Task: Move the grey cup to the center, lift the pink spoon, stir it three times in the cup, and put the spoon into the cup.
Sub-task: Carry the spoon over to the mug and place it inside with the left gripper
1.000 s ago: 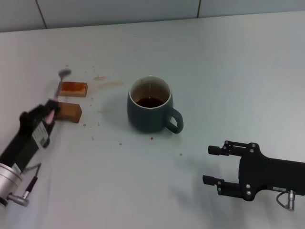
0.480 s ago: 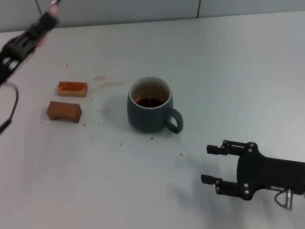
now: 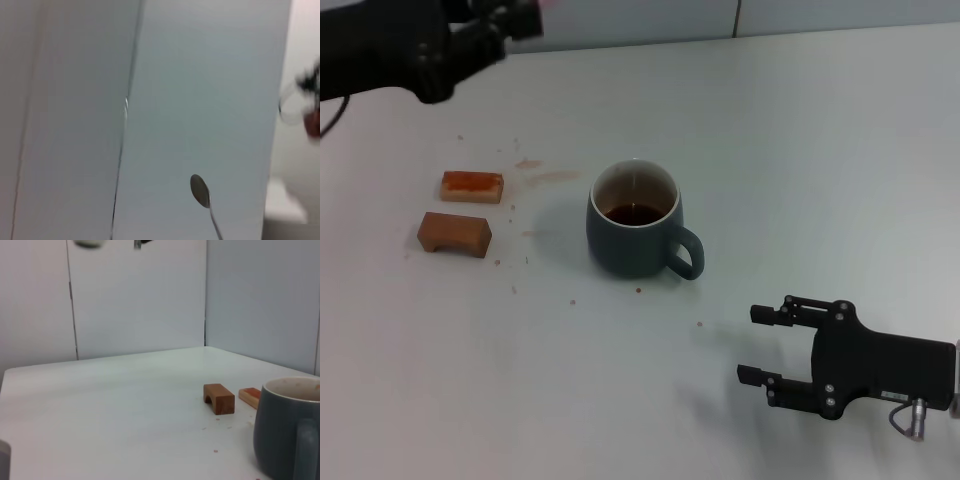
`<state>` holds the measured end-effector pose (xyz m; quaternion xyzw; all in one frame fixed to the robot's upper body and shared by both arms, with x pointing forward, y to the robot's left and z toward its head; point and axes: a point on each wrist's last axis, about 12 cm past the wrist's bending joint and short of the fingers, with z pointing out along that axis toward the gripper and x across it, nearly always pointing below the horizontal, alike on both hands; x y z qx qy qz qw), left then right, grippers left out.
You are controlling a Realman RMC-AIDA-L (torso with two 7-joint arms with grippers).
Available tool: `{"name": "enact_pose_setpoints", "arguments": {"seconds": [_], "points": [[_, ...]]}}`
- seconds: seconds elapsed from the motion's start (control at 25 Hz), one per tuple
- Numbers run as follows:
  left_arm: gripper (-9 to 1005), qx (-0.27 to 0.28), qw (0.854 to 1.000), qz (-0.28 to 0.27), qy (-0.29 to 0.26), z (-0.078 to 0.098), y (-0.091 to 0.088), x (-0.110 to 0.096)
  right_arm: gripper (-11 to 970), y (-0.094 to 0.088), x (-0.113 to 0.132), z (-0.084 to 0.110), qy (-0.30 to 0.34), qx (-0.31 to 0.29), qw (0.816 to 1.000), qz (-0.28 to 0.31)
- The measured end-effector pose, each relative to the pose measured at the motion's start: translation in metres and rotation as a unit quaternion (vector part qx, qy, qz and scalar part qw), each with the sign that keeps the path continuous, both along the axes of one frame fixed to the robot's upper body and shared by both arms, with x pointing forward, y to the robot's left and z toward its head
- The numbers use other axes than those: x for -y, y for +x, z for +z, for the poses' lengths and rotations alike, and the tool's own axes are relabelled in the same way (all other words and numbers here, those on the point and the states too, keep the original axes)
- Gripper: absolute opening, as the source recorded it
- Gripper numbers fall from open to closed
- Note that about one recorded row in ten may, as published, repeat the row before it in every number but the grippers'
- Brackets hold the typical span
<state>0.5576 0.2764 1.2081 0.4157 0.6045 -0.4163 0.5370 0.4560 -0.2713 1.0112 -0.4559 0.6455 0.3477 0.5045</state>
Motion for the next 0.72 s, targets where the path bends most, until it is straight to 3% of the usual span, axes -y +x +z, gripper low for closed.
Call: {"name": "enact_pose_setpoints", "arguments": {"seconds": [0.04,0.08,0.12,0.16,0.28,0.32,0.36,0.44,0.52,0.56,0.6,0.64,0.72], "points": [[138,0.011,0.999,-0.005,0.036,0.006,0.000,0.003,675,0.000,0.000,-0.001,-0.001,-0.001,1.000,-0.001],[139,0.011,0.999,-0.005,0.036,0.006,0.000,0.003,675,0.000,0.000,-0.001,-0.001,-0.001,1.000,-0.001],[139,0.033,0.994,-0.011,0.107,0.018,0.002,0.009,675,0.000,-0.001,-0.001,-0.002,-0.002,1.000,-0.002],[140,0.033,0.994,-0.011,0.107,0.018,0.002,0.009,675,0.000,-0.001,-0.001,-0.002,-0.002,1.000,-0.002],[141,0.060,0.979,-0.016,0.195,0.031,0.003,0.021,675,0.001,-0.002,-0.002,-0.003,-0.004,1.000,-0.003],[142,0.070,0.964,-0.018,0.255,0.037,0.004,0.030,675,0.001,-0.002,-0.002,-0.003,-0.004,1.000,-0.003],[142,0.070,0.964,-0.018,0.255,0.037,0.004,0.030,675,0.001,-0.002,-0.002,-0.003,-0.004,1.000,-0.003],[143,0.076,0.950,-0.023,0.303,0.040,0.004,0.040,675,0.001,-0.002,-0.002,-0.002,-0.004,1.000,-0.004],[144,0.084,0.918,-0.031,0.385,0.043,0.005,0.056,675,0.000,-0.003,-0.003,-0.002,-0.005,1.000,-0.005],[144,0.084,0.918,-0.031,0.385,0.043,0.005,0.056,675,0.000,-0.003,-0.003,-0.002,-0.005,1.000,-0.005],[145,0.089,0.899,-0.040,0.426,0.043,0.006,0.067,675,0.000,-0.003,-0.003,-0.002,-0.007,1.000,-0.005],[145,0.089,0.899,-0.040,0.426,0.043,0.006,0.067,675,0.000,-0.003,-0.003,-0.002,-0.007,1.000,-0.005],[146,0.095,0.873,-0.052,0.475,0.042,0.006,0.084,675,0.000,-0.004,-0.004,-0.002,-0.008,1.000,-0.006]]}}
